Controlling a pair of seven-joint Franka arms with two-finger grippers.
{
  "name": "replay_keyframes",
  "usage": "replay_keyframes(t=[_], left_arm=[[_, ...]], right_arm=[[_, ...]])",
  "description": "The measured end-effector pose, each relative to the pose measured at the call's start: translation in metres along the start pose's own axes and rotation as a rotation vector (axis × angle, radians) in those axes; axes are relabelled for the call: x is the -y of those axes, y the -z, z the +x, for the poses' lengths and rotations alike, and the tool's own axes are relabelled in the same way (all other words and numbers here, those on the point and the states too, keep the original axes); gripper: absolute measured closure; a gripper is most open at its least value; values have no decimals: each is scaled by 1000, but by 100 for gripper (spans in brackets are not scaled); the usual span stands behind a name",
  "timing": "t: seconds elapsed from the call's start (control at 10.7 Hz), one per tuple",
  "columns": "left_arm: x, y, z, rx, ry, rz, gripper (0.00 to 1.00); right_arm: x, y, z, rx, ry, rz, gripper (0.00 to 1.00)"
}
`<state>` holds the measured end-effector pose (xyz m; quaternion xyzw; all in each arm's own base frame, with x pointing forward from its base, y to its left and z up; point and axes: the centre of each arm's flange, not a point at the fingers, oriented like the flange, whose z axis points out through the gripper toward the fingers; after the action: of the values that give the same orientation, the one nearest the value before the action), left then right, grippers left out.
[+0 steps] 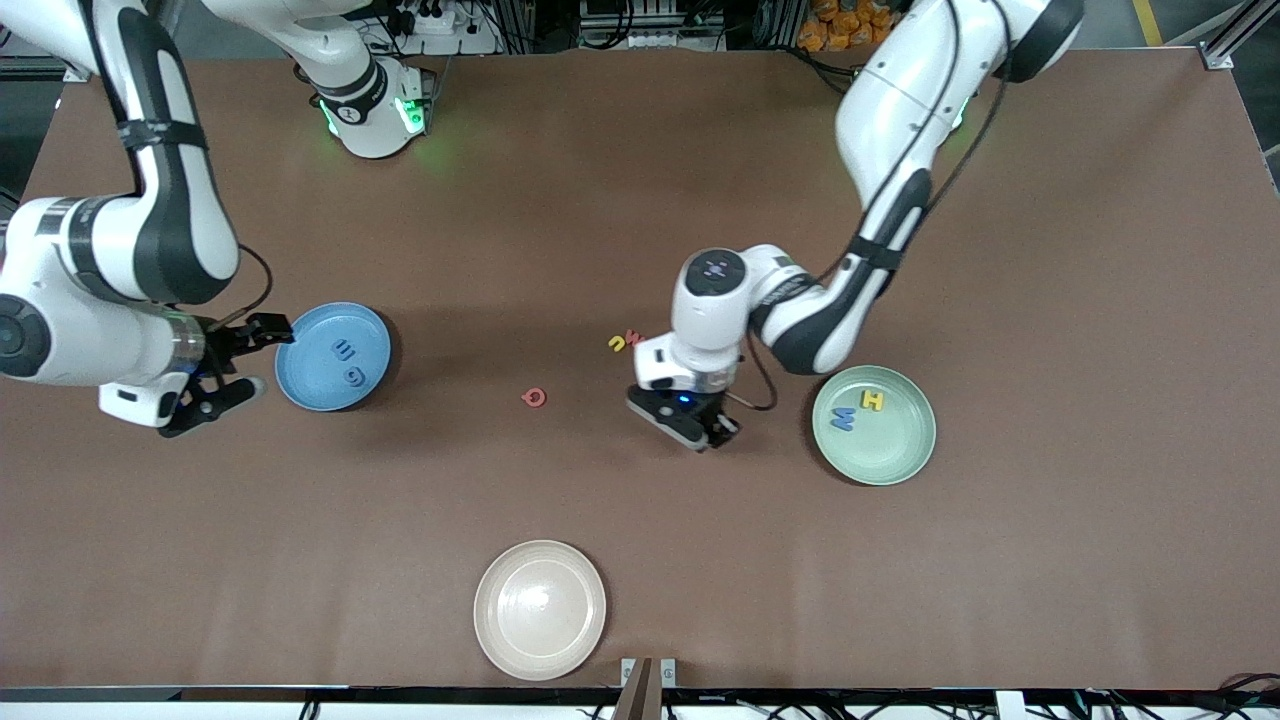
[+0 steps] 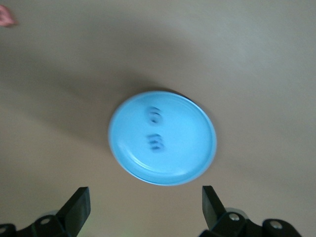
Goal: Sort upper and lower case letters into plates
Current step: 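Carry the R to the green plate and open the left gripper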
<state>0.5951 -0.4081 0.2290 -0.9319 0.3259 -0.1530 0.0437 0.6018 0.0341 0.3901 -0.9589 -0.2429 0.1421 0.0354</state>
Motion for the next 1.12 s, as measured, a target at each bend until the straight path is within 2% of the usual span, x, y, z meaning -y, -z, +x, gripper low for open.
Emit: replay_keyframes(t=[0.19,0.37,0.56,0.75,1.12], left_arm=[[73,9,-36,46,-4,-24,63],[131,26,-80,75,1,-75,63],[186,30,-132,102,-50,-123,63],[238,26,-174,105,-89,-146,63],[230,25,-167,49,-113,-158,63]], right_arm=[[79,13,26,-26,43,-13,0],[160,7,53,-77,116,-31,0],[233,-26,78,-147,225,-46,0],[295,-62,96,-193,316,-50,0],[387,-120,112,-257,299,-100,0]])
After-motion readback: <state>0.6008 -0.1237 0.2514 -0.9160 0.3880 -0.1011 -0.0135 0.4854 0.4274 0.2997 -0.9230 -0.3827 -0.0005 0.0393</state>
